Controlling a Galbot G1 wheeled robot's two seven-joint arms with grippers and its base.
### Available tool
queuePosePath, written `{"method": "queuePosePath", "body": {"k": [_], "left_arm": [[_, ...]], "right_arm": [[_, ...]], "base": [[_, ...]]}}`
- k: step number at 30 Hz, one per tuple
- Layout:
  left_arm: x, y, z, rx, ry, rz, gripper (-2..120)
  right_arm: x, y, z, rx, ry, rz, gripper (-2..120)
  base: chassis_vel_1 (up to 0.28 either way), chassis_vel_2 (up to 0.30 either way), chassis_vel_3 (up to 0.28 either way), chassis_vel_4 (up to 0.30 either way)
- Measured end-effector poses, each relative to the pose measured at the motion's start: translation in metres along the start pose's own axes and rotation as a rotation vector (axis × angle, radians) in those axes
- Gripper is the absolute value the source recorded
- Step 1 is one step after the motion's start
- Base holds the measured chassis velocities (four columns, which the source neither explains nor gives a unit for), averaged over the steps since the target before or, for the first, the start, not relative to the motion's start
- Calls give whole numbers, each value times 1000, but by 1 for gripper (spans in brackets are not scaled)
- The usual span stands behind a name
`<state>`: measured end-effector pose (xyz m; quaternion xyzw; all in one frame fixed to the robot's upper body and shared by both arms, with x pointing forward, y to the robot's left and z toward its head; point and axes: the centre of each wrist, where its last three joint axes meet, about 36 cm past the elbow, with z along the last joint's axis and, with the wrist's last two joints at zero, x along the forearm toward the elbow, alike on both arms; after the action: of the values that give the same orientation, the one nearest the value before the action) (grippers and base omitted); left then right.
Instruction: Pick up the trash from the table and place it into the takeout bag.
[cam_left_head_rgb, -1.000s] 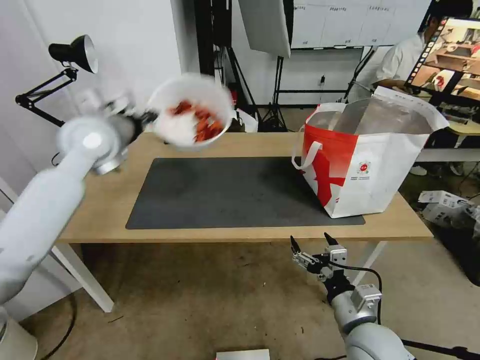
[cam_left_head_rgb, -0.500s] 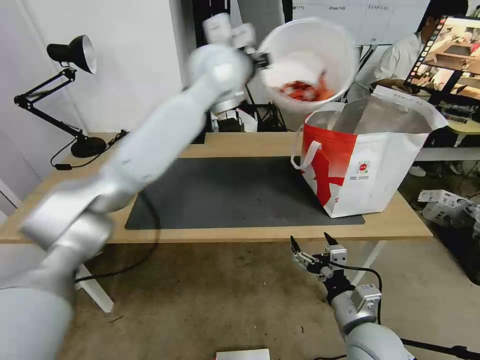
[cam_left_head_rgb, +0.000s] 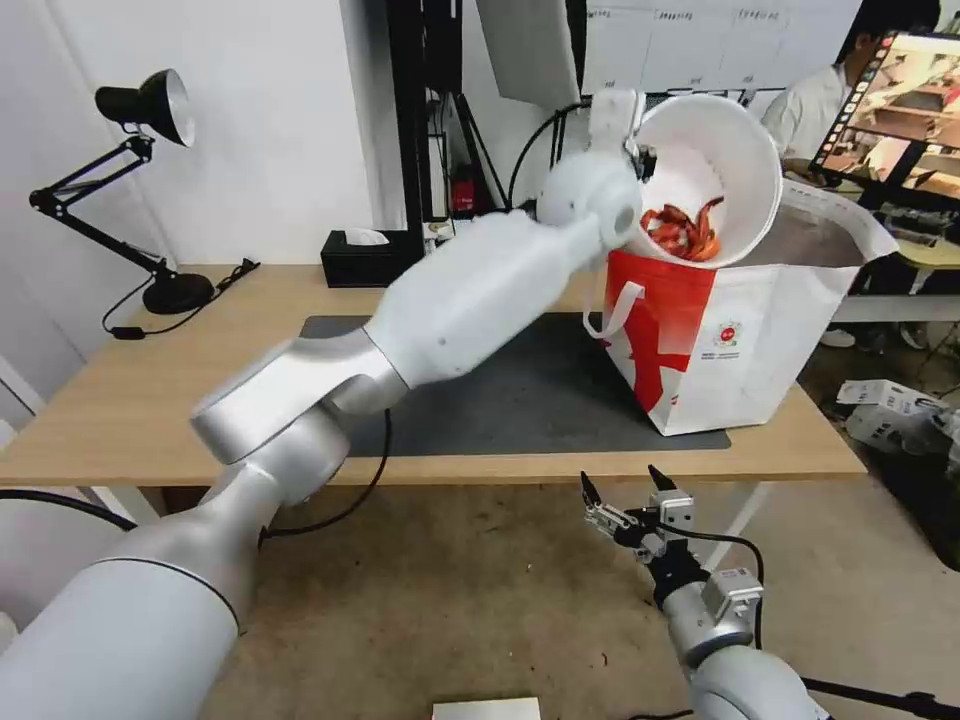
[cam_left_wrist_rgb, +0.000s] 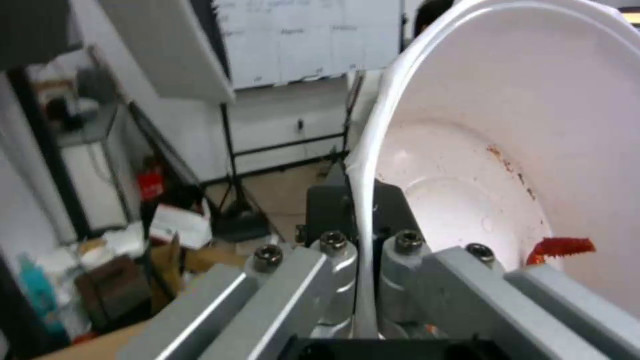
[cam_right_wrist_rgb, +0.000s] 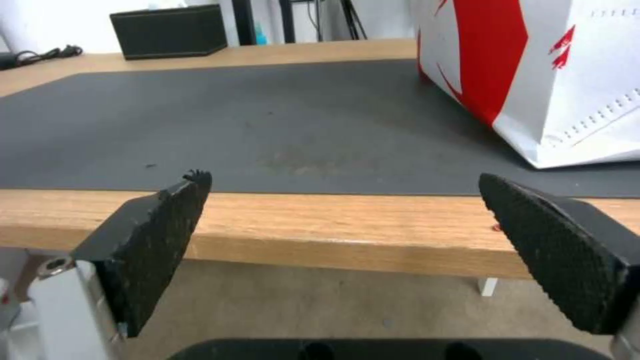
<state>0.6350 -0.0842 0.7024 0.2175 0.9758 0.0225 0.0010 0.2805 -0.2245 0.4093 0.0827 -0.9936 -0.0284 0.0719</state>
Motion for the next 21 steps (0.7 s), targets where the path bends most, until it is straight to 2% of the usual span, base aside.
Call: {"method": "queuePosePath", "body": {"k": [2, 4, 6, 10, 11, 12, 13, 15, 17, 18, 20, 21], "left_arm": [[7, -5, 9, -29, -20, 76, 0], [9, -6, 11, -37, -19, 97, 0], [13, -6, 11, -48, 12, 151, 0], [14, -5, 9, -38, 62, 198, 0], [13, -4, 5, -28, 108, 230, 1], [12, -4, 4, -25, 138, 242, 5], [12, -4, 4, -25, 138, 242, 5], [8, -6, 4, -18, 180, 254, 15], [8, -7, 4, -12, 199, 263, 19], [7, -10, 3, -6, 227, 275, 25], [7, -13, 4, -25, 242, 262, 34], [7, -13, 4, -25, 242, 262, 34]], "right_arm": [[0, 0, 0, 0, 0, 0, 100], [0, 0, 0, 0, 0, 0, 100], [0, 0, 0, 0, 0, 0, 100], [0, 0, 0, 0, 0, 0, 100], [0, 0, 0, 0, 0, 0, 100], [0, 0, 0, 0, 0, 0, 100], [0, 0, 0, 0, 0, 0, 100], [0, 0, 0, 0, 0, 0, 100], [0, 0, 0, 0, 0, 0, 100], [0, 0, 0, 0, 0, 0, 100], [0, 0, 0, 0, 0, 0, 100], [0, 0, 0, 0, 0, 0, 100]], "base": [[0, 0, 0, 0], [0, 0, 0, 0], [0, 0, 0, 0], [0, 0, 0, 0], [0, 0, 0, 0], [0, 0, 0, 0], [0, 0, 0, 0], [0, 0, 0, 0], [0, 0, 0, 0], [0, 0, 0, 0], [0, 0, 0, 0], [0, 0, 0, 0]]}}
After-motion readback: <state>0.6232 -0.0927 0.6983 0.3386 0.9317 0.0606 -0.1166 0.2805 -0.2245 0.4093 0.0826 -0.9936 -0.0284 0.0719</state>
